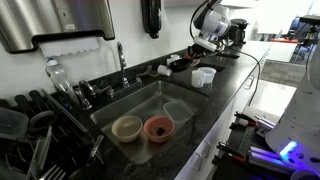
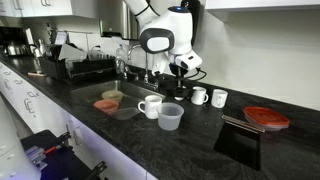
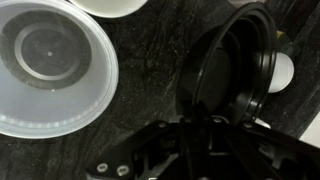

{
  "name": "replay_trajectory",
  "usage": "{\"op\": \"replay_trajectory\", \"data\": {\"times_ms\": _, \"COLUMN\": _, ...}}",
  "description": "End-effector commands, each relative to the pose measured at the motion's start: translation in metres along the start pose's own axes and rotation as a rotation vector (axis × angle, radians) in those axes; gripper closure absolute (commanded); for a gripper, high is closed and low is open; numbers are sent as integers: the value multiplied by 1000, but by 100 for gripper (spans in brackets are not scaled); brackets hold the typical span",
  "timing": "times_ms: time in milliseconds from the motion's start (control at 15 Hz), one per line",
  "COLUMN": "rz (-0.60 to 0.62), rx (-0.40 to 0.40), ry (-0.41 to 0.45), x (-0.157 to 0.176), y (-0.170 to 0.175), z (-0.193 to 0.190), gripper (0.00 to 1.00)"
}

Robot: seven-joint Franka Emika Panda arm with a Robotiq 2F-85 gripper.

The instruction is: Move the black bowl from the left to the right side of the sink

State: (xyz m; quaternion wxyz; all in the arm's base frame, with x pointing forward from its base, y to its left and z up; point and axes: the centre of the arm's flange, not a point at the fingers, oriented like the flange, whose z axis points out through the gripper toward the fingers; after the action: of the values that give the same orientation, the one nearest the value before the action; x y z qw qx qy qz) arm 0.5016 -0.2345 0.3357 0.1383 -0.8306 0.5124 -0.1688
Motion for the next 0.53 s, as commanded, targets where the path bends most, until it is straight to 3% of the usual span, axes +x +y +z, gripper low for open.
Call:
{"op": "replay_trajectory", "data": {"times_ms": 0, "rz": 90, "rx": 21, "ry": 35, "x": 0, "y": 3, "z": 8, "gripper": 98}}
{"op": "replay_trajectory", "data": {"times_ms": 467, "rz": 246, "rx": 86, "ry": 70, "x": -5, "y": 18, "z": 6, "gripper": 98}}
